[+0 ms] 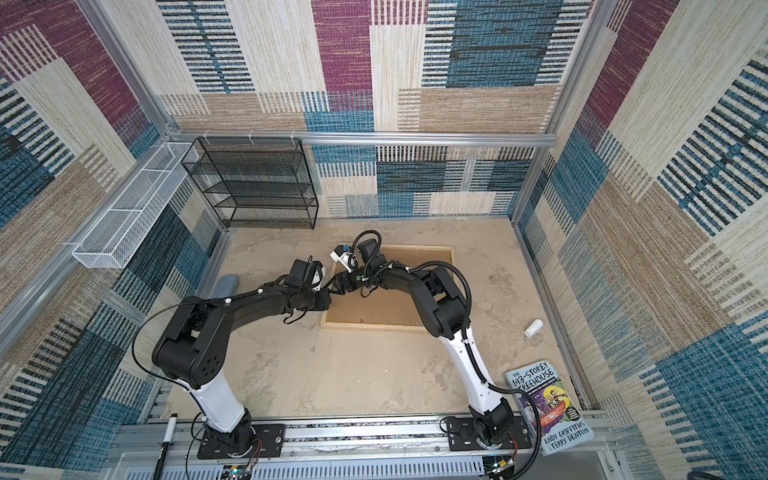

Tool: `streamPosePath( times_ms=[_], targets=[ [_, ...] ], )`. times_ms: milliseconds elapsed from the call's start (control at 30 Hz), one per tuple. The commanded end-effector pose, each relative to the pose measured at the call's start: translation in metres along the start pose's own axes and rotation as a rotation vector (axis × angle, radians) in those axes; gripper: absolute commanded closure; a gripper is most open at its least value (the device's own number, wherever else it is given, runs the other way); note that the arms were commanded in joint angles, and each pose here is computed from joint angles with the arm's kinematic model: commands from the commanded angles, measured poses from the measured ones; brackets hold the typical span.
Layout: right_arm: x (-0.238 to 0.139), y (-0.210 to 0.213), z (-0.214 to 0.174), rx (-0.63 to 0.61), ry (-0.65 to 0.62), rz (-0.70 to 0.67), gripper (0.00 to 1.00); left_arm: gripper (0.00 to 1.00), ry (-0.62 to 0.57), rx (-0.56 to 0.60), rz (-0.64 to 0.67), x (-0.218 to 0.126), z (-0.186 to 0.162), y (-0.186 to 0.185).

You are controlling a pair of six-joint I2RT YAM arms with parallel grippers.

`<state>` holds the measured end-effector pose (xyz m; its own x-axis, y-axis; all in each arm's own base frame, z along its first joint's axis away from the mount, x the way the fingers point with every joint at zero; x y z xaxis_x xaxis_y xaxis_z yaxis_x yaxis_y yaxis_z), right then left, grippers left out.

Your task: Put the photo into the frame

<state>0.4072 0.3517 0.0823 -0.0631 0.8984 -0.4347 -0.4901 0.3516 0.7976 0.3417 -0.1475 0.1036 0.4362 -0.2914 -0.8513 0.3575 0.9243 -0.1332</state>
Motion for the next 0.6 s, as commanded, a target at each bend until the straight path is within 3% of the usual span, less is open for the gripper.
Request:
streamPosePath(
  times_ms=[0, 267, 567],
  targets=[
    [0.03, -0.004, -0.067, 0.226, 0.285, 0.023, 0.28, 0.82, 0.069, 0.033, -0.055, 0.007, -0.012, -0.004],
    [0.016, -0.014, -0.044, 0.27, 0.17, -0.021, 0.26, 0.82, 0.067, 0.027, -0.033, 0.003, -0.016, -0.003],
    [-0.031, -0.032, -0.019, 0.344, -0.02, -0.062, 0.23, 0.82, 0.088, -0.01, 0.028, 0.003, -0.023, 0.003]
  ],
)
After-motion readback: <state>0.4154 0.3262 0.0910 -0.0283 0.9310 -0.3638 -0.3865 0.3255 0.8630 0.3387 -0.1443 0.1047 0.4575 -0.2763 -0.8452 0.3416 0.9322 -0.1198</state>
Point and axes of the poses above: each gripper's point midway between its finger pads, its own x axis out along the fingers, its own y axis along the line the jaws close on, z = x × y, the point moved 9 cm from there along -x, back along the fingers, and after that the axes turned 13 degrees about x, right-handed, at the moved point
